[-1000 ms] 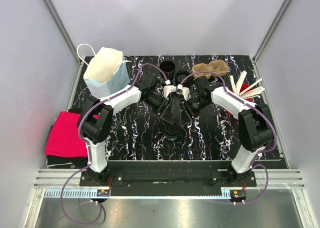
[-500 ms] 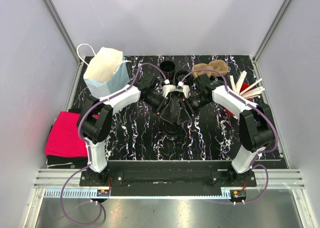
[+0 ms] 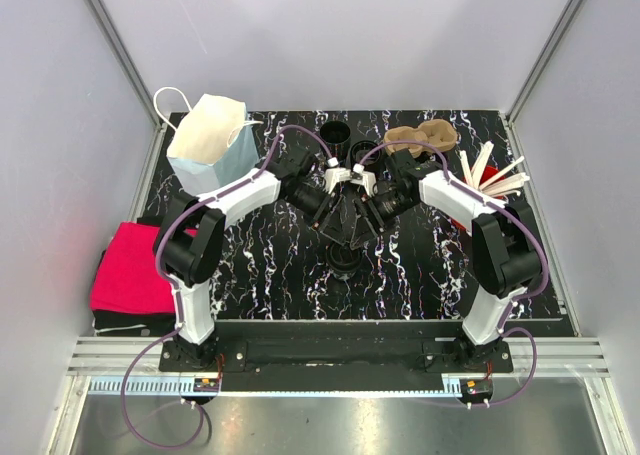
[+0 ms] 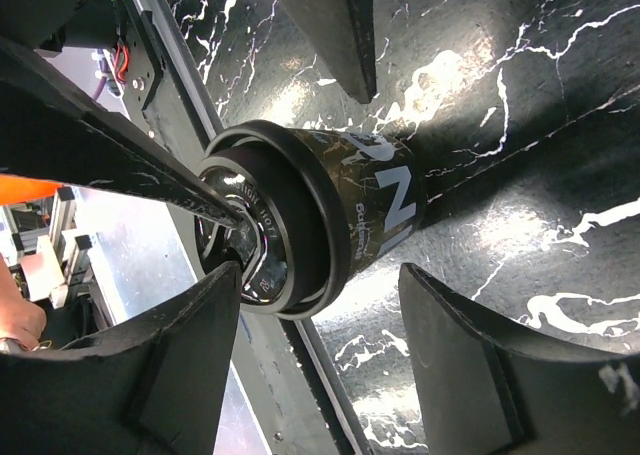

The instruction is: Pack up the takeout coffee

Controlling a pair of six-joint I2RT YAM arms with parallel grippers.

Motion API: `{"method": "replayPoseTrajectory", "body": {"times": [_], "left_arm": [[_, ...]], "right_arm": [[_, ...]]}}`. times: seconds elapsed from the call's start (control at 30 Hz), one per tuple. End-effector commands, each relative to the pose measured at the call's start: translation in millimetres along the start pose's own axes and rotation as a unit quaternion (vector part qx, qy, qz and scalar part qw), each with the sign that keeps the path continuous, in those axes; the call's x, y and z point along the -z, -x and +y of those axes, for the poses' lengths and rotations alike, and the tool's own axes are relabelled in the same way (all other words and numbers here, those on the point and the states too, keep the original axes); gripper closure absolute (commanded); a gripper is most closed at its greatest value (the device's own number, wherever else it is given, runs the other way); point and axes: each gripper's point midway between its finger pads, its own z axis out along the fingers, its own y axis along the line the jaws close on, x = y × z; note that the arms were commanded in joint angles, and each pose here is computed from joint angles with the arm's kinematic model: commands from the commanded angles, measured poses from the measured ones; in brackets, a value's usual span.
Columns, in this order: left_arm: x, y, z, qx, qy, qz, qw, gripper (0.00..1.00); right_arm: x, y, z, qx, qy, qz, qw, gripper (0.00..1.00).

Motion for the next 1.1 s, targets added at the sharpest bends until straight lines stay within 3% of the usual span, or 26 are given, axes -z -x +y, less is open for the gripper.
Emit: {"method": "replayPoseTrajectory", "body": {"times": [0.0, 0.5, 0.77, 1.07], "left_arm": [[13.5, 20.4, -19.3, -0.049, -0.007, -0.032, 0.998, 0.32], [50.3, 6.7, -5.6, -0.051, 0.018, -0.049, 0.997, 0.31], [37.5, -32.3, 8.4, -0.025, 0.016, -0.009, 1.0, 0.31], [27.4, -43.0, 8.9, 0.0, -0.01, 0.002, 1.0, 0.32]], "right_arm": [[-5.0, 10.8, 10.3, 0.016, 0.018, -0.01, 1.0, 0.3], [-17.0, -0.1, 5.3, 0.01, 0.015, 0.007, 1.0, 0.52], [-19.1, -4.0, 3.1, 0.006, 0.014, 0.011, 1.0, 0.58], [-18.9, -5.2, 2.0, 0.007, 0.011, 0.012, 1.0, 0.59]]}}
